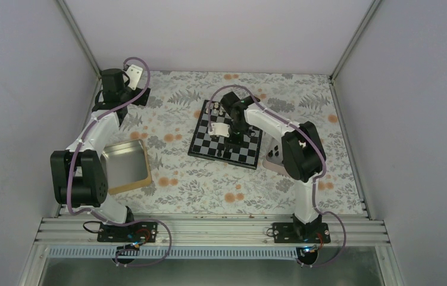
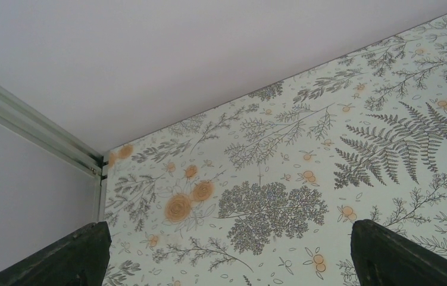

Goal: Set up the chess pieces on the board
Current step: Place the chess piece on the chessboard.

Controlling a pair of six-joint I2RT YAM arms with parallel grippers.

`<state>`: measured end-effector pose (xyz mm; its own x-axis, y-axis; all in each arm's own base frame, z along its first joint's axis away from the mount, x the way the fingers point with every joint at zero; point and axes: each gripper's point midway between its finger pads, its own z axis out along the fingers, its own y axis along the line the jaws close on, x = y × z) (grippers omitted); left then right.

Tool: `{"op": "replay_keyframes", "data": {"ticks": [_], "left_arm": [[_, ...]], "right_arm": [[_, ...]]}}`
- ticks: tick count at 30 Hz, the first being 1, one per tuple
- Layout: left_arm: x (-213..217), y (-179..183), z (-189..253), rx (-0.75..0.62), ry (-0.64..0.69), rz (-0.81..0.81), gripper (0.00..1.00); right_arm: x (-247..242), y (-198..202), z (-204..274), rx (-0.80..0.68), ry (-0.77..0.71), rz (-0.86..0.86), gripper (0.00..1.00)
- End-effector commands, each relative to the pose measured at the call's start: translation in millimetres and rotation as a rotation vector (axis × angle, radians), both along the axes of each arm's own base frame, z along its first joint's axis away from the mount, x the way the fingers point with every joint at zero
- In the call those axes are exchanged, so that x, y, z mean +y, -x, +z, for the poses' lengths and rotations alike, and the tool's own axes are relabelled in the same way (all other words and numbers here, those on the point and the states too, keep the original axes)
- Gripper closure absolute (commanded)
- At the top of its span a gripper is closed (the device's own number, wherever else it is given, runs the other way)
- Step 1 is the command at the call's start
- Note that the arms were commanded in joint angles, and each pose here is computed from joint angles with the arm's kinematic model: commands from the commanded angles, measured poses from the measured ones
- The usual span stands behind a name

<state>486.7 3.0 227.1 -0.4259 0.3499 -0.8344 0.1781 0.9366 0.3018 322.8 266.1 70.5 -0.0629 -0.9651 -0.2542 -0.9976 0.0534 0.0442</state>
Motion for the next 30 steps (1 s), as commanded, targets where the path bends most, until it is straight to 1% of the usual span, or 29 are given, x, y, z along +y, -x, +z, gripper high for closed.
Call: {"op": "replay_keyframes", "data": {"ticks": [1, 10, 19, 30], "left_arm": [[-1, -2, 18, -0.037, 0.001, -0.005, 0.00], [-1, -2, 17, -0.034, 0.001, -0.005, 0.00], [0, -1, 16, -0.032, -0.004, 0.001, 0.00], [0, -3, 13, -0.026, -0.004, -0.001, 0.00]], "right_arm": [[-1, 10, 6, 0.004, -0.012, -0.024, 0.89], [0, 25, 2, 0.019, -0.028, -0.023, 0.89], [4, 22, 1, -0.005, -0.030, -0.013, 0.89], [3, 31, -6, 0.031, -0.019, -0.007, 0.90]]}}
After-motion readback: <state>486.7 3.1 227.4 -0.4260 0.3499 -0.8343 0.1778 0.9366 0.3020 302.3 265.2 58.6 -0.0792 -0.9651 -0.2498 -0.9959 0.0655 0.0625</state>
